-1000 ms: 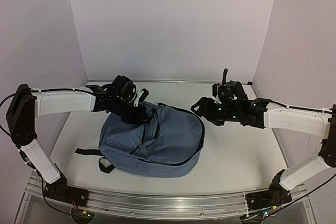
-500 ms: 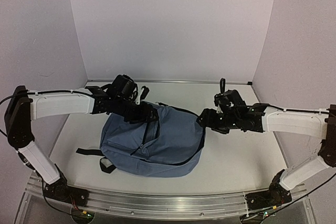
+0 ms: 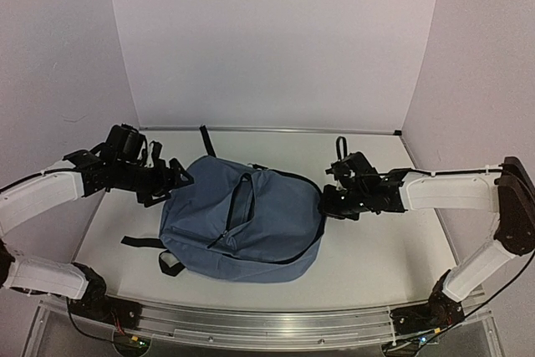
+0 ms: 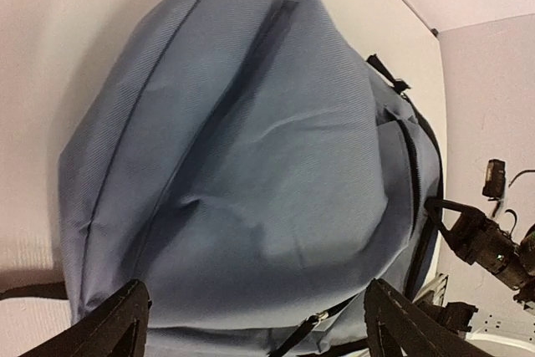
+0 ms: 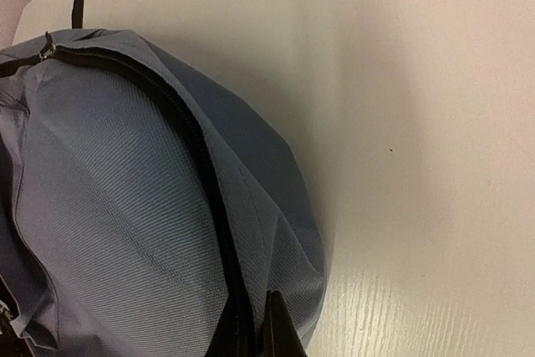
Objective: Pack the student bag
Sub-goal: Adjust the student bag at the center of the board, then zip the student bag at the center of the board.
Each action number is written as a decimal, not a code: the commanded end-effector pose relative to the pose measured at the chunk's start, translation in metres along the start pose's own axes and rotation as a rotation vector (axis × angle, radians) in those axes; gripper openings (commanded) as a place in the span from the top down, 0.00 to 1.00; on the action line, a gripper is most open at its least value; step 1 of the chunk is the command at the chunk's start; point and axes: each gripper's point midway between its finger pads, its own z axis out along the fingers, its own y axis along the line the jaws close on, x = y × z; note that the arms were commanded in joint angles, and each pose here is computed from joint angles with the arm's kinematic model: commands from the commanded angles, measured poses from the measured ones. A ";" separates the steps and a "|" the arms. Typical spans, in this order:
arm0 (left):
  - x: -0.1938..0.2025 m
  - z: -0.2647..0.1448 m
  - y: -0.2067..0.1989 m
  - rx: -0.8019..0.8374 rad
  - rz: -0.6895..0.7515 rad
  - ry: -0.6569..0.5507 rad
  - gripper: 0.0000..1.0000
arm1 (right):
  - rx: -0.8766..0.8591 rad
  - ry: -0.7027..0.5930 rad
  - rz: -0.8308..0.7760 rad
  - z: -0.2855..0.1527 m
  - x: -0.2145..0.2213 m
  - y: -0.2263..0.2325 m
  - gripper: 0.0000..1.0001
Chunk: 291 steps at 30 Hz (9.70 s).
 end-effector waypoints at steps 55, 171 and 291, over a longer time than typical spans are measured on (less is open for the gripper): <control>0.058 0.043 0.098 0.086 -0.413 0.002 0.79 | -0.510 0.109 -1.167 -0.024 0.138 0.293 0.66; 0.050 0.037 0.122 -0.006 -0.429 -0.006 1.00 | -0.305 -0.249 -0.691 -0.033 0.028 0.281 1.00; 0.110 0.042 -0.112 0.360 0.669 -0.133 1.00 | -0.598 -0.199 -0.325 -0.046 -0.008 0.264 1.00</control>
